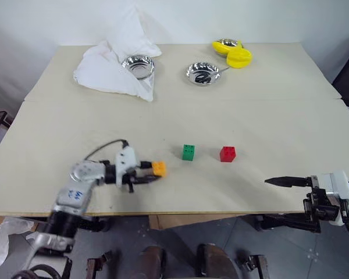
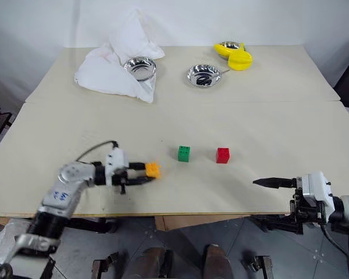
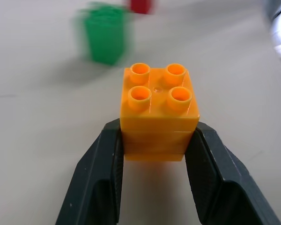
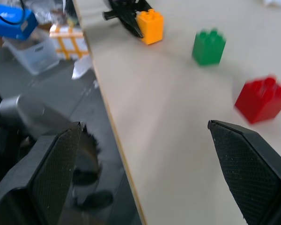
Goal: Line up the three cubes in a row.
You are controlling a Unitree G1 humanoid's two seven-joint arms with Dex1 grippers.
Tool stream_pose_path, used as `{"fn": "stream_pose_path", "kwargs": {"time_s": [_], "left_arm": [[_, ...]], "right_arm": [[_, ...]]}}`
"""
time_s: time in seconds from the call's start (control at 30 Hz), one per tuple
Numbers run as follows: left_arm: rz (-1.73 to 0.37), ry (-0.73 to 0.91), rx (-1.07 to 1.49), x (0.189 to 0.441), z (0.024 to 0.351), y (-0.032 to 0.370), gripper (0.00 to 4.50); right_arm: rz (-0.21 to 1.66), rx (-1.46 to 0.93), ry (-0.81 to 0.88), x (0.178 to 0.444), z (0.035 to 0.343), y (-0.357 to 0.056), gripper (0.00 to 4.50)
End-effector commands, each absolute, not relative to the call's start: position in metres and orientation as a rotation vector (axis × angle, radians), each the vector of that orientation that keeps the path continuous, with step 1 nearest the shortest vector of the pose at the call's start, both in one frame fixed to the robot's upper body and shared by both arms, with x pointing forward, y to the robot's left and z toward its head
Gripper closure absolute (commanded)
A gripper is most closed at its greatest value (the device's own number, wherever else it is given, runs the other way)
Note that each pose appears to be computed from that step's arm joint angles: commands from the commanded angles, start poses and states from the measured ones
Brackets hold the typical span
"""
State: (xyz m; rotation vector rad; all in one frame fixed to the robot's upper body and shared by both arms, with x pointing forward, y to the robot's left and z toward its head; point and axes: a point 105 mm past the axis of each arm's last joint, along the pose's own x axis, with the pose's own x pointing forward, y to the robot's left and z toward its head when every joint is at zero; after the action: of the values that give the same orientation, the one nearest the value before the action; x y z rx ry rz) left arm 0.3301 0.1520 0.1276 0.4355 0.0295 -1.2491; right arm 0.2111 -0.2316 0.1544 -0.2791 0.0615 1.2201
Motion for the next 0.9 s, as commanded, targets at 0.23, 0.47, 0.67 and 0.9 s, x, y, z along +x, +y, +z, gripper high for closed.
{"fn": "stream_pose_path", "kwargs": {"time_s": [0.23, 0.47, 0.67, 0.9], "left_arm": [[-1.367, -0.037, 0.419, 0.365, 0.147, 0.146, 3.03], [-1.434, 0.044, 0.447, 0.372, 0.138, 0.132, 3.03], [-1.43, 0.107, 0.502, 0.376, 0.136, 0.137, 3.03], [-1.399, 0.139, 0.52, 0.38, 0.136, 0.139, 3.03]], "right_arm": [[1.209, -0.26, -0.048, 0.215, 0.173, -0.22, 0.0], [1.206, -0.262, -0.046, 0.214, 0.174, -0.217, 0.0], [1.192, -0.265, -0.04, 0.211, 0.173, -0.218, 0.0], [1.181, -0.272, -0.028, 0.208, 0.171, -0.22, 0.0]]}}
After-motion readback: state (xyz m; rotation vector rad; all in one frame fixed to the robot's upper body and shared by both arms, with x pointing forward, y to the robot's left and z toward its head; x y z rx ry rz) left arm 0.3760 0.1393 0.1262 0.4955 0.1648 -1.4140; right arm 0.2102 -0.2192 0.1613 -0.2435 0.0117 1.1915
